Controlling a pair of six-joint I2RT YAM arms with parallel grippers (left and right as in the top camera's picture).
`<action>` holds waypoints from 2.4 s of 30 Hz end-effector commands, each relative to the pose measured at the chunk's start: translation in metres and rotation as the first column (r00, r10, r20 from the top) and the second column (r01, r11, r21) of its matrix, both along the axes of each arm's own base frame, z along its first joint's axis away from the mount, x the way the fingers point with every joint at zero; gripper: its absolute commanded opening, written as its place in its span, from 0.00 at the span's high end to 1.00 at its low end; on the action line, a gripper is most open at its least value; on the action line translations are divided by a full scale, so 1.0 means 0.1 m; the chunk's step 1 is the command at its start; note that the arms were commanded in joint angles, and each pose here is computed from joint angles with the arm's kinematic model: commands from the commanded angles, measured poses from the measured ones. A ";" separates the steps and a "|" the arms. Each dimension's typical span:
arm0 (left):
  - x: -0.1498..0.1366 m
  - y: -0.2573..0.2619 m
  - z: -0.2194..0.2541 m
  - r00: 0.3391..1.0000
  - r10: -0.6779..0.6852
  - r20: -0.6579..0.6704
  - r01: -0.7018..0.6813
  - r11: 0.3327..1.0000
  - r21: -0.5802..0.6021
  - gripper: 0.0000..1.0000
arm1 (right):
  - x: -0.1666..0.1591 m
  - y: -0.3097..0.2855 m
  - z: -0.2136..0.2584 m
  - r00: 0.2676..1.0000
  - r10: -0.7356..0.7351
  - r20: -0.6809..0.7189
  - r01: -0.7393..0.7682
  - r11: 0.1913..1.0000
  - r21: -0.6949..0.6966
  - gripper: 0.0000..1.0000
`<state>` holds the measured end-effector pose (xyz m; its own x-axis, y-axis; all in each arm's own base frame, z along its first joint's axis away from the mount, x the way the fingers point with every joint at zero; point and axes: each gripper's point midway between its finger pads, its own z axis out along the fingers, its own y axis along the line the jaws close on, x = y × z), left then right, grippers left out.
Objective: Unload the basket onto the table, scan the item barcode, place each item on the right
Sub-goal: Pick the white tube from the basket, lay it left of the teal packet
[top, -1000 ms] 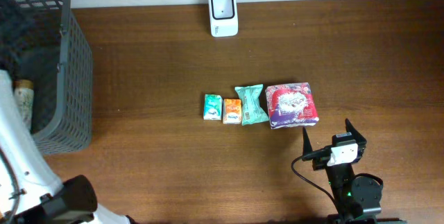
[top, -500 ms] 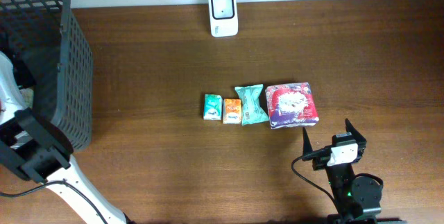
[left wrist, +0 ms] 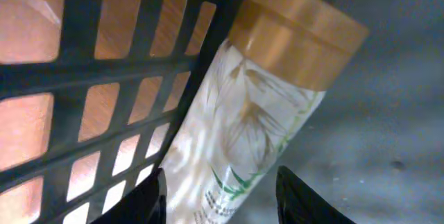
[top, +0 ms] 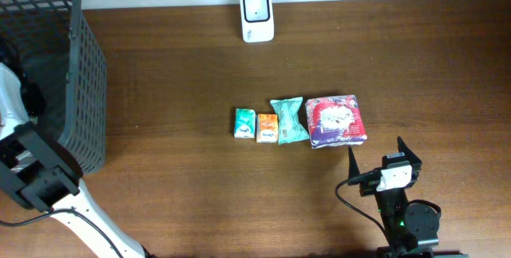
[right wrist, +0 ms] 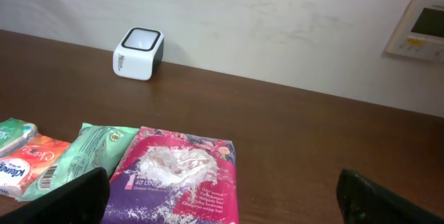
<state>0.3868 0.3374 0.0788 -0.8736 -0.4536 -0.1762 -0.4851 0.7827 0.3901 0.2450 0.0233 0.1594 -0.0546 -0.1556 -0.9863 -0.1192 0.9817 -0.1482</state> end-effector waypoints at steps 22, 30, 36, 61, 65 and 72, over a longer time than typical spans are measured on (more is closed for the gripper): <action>0.13 -2.09 2.97 0.671 -0.046 0.740 0.290 0.934 -0.206 1.00 | 0.00 0.01 -0.03 1.000 0.003 -0.005 -0.003 1.000 0.010 0.01; 0.25 -2.45 3.11 0.645 -0.165 0.746 0.340 0.936 -0.087 1.00 | 0.00 0.01 -0.03 1.000 0.003 -0.005 -0.003 1.000 0.010 0.01; -0.21 -3.01 3.90 0.398 -0.178 0.900 0.566 0.820 -0.088 1.00 | 0.00 0.01 -0.03 1.000 0.003 -0.005 -0.003 1.000 0.010 0.01; 0.24 -3.89 1.99 0.757 -0.389 0.525 0.580 0.770 -0.265 1.00 | 0.00 0.01 -0.03 1.000 0.003 -0.005 -0.003 1.000 0.010 0.01; 0.37 -4.25 1.12 0.819 -0.476 0.321 0.571 0.734 -0.368 1.00 | 0.00 0.01 -0.03 1.000 0.003 -0.005 -0.003 1.000 0.010 0.01; 0.29 -4.57 0.12 0.851 -0.520 0.078 0.492 0.735 -0.468 1.00 | 0.00 0.01 -0.03 1.000 0.003 -0.005 -0.003 1.000 0.010 0.01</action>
